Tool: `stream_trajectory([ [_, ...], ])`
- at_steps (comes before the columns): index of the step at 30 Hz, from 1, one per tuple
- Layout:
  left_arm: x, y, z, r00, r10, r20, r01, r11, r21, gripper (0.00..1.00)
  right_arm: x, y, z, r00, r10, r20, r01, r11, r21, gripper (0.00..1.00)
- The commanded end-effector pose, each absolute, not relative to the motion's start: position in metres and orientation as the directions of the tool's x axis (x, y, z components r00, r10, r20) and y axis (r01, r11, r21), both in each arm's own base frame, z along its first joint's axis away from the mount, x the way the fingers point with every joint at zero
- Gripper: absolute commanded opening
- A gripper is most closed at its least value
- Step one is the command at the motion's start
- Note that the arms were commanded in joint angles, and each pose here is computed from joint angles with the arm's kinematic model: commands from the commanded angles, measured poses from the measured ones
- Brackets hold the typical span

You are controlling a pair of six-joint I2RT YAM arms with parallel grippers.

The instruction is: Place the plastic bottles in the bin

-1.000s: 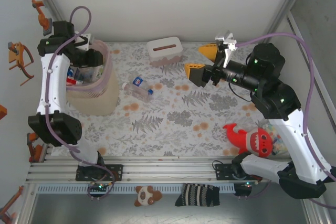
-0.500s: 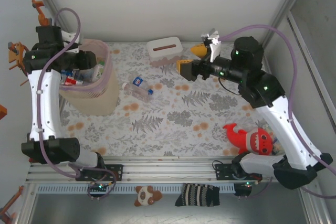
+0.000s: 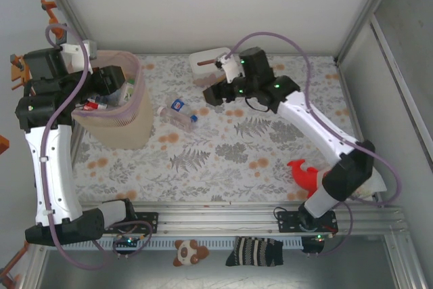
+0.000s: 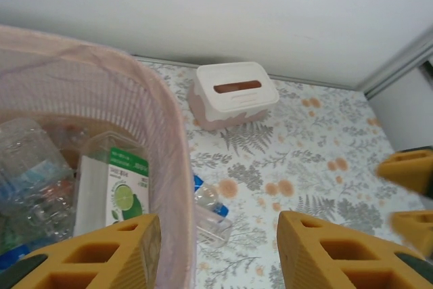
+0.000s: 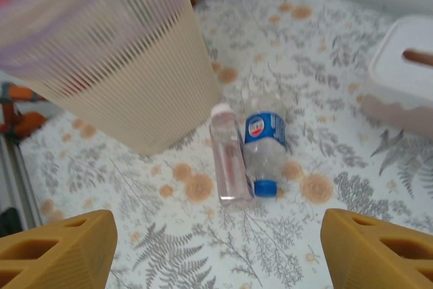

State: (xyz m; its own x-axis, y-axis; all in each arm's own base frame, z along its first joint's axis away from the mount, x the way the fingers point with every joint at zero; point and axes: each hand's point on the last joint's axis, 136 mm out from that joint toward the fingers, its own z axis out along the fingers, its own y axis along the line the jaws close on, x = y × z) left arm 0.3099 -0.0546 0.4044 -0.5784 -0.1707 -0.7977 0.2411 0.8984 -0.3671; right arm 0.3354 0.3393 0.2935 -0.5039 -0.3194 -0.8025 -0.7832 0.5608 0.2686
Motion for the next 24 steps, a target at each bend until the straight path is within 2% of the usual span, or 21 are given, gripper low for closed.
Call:
stream_trajectory([
  [1,0.31,-0.062,0.412,-0.561,-0.199,-0.804,0.277,0.87,-0.408,0.48,0.341,0.36,0.266,-0.493,-0.395,-0.775,-0.796,0.565,0.218,0.75],
  [8,0.312,-0.064,0.411,-0.564,-0.208,-0.799,0.284,0.859,-0.425,0.48,0.351,0.404,0.188,-0.523,-0.52,-0.675,-0.795,0.583,0.167,0.7],
  [24,0.31,-0.065,0.414,-0.56,-0.211,-0.801,0.29,0.856,-0.428,0.5,0.359,0.449,0.1,-0.515,-0.643,-0.567,-0.82,0.562,0.107,0.69],
])
